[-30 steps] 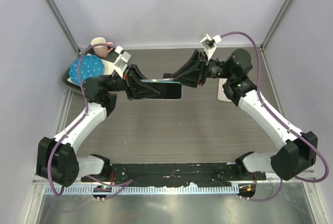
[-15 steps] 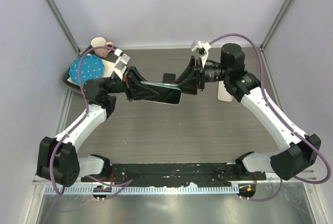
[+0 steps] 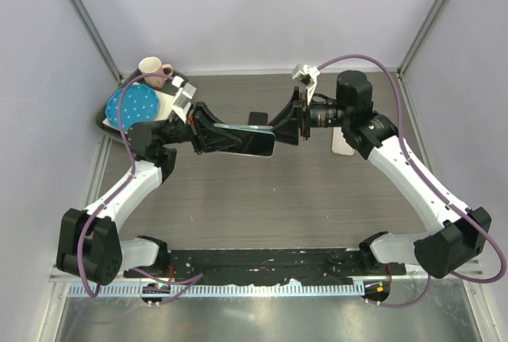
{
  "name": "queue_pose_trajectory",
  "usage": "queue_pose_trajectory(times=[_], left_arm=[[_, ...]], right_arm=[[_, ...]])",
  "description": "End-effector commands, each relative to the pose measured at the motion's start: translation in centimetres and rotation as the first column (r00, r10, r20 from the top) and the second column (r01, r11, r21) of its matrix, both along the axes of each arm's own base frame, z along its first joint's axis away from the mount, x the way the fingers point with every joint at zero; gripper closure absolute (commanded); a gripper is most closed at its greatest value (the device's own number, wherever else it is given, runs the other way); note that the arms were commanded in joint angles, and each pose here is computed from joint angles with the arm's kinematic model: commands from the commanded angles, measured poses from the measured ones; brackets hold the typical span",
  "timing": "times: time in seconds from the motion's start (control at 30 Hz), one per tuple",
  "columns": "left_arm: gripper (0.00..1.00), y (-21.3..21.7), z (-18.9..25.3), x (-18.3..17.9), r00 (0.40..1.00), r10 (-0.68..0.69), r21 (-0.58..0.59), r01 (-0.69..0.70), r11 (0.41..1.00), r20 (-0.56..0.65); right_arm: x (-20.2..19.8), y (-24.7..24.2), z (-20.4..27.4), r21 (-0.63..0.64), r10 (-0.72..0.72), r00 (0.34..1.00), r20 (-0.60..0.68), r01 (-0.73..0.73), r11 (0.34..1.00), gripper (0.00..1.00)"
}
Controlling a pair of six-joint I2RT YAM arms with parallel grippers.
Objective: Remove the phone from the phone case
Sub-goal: Remove the phone case from the phone.
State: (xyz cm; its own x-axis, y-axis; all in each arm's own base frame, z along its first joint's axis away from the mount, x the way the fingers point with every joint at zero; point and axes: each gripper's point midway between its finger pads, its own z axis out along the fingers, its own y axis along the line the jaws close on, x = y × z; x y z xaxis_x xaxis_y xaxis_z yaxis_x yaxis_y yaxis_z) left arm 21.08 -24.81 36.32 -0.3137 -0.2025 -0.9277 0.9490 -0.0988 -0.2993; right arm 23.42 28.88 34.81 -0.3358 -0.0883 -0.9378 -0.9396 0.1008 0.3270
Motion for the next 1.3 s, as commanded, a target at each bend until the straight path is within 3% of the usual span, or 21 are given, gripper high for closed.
queue_pose_trajectory(times=[0.0, 0.4, 0.53, 0.6, 0.73, 0.9, 1.17, 1.27], left_arm=[[1.0, 2.8, 8.2, 2.8, 0.929, 0.331, -0.32, -0.267, 0.909, 0.166], [1.0, 4.3, 6.3, 6.9, 0.893, 0.451, -0.324, -0.426, 0.845, 0.001], [1.0, 5.5, 5.3, 8.9, 0.856, 0.509, -0.314, -0.51, 0.801, -0.09], [1.0, 6.0, 4.5, 9.9, 0.837, 0.53, -0.299, -0.544, 0.784, -0.137], [1.0, 6.5, 3.4, 11.0, 0.81, 0.555, -0.28, -0.586, 0.76, -0.189], [1.0, 7.2, 3.2, 11.8, 0.783, 0.58, -0.282, -0.622, 0.731, -0.224], [1.0, 8.3, 2.5, 13.0, 0.744, 0.622, -0.27, -0.668, 0.694, -0.243], [1.0, 8.7, 2.3, 13.3, 0.731, 0.637, -0.266, -0.682, 0.681, -0.245]], right_arm=[[0.6, -0.8, -3.7, -0.107, -0.154, 0.976, -0.157, 0.138, 0.985, 0.47], [0.0, 0.6, -6.1, -0.061, -0.071, 0.952, -0.298, 0.055, 0.997, 0.51], [-0.2, 0.7, -7.2, -0.05, -0.056, 0.937, -0.344, 0.042, 0.998, 0.6], [-1.0, 0.9, -8.2, -0.039, -0.027, 0.912, -0.409, 0.012, 0.999, 0.71], [-1.6, 1.3, -7.8, 0.037, 0.041, 0.898, -0.438, -0.028, 0.999, 0.68], [-1.1, 1.9, -8.2, 0.022, 0.007, 0.898, -0.439, 0.003, 1.0, 0.61], [-1.5, 3.3, -8.5, 0.02, 0.041, 0.874, -0.484, -0.036, 0.999, 0.69], [-2.3, 3.8, -8.0, 0.027, 0.072, 0.868, -0.491, -0.067, 0.997, 0.68]])
